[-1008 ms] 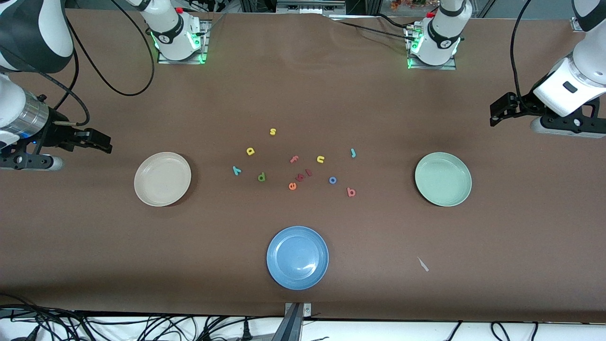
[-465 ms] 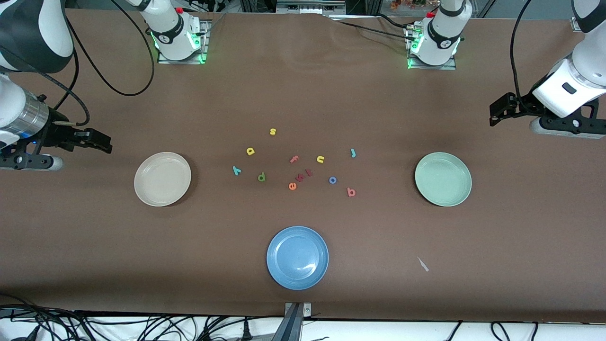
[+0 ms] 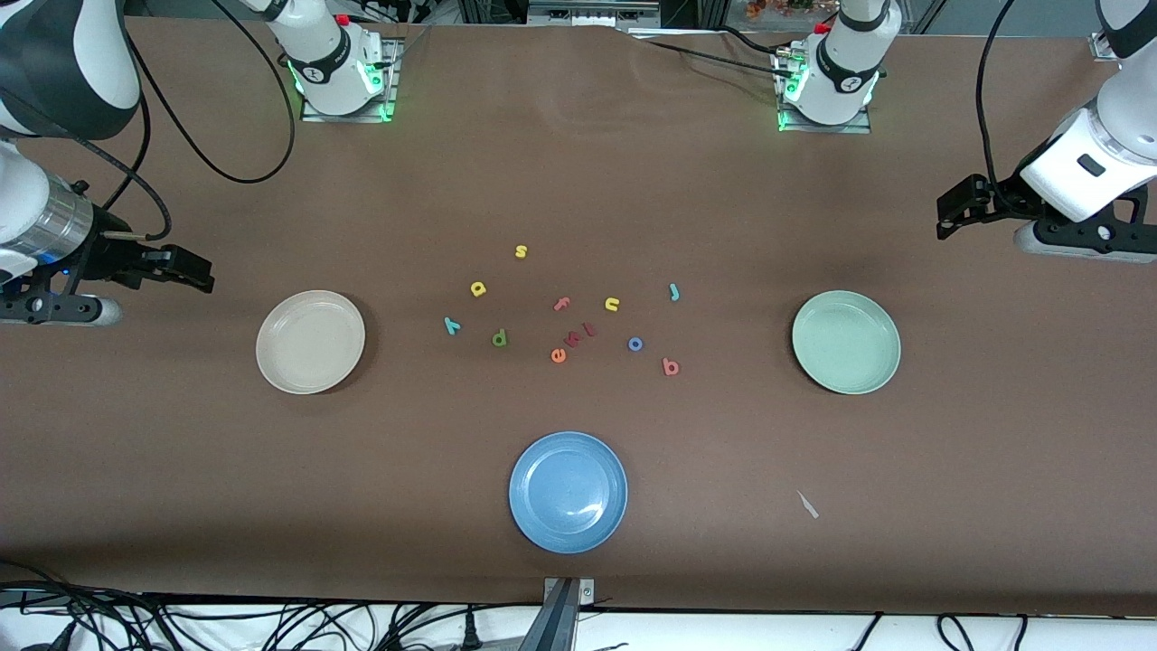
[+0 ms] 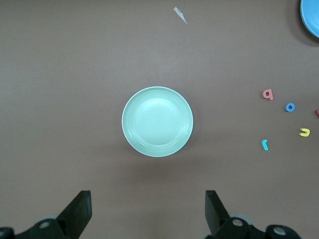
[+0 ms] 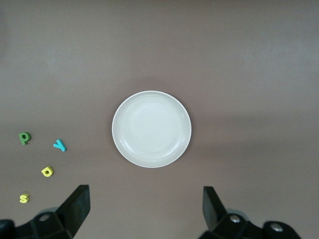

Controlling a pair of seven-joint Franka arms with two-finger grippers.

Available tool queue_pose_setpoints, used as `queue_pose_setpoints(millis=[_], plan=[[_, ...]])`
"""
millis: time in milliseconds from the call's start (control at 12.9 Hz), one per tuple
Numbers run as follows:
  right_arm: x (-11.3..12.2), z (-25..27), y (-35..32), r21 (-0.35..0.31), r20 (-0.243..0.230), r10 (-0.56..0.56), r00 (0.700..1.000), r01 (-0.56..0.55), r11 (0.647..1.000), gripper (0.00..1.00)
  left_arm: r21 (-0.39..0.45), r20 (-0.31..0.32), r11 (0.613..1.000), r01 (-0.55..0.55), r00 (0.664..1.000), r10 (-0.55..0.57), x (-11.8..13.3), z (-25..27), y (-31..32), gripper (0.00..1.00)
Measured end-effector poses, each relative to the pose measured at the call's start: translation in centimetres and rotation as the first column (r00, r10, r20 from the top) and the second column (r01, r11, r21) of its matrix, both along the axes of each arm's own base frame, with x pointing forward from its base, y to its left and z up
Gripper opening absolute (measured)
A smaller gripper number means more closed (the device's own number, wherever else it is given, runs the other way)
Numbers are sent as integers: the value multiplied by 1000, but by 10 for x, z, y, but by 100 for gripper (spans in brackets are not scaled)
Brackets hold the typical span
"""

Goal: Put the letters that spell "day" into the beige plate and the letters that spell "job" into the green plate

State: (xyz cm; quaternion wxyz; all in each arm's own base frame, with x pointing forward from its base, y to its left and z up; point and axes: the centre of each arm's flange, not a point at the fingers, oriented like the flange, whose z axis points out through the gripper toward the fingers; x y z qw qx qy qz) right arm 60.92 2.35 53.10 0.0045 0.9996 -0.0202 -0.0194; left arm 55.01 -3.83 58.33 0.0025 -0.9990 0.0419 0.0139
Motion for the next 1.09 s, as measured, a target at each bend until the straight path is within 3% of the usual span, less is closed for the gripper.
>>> queue_pose_setpoints(millis=[1085], plan=[[0, 0, 0, 0, 0, 0, 1000, 0, 1000, 100, 1, -10, 1000, 20, 1000, -20, -2, 0, -10, 100]])
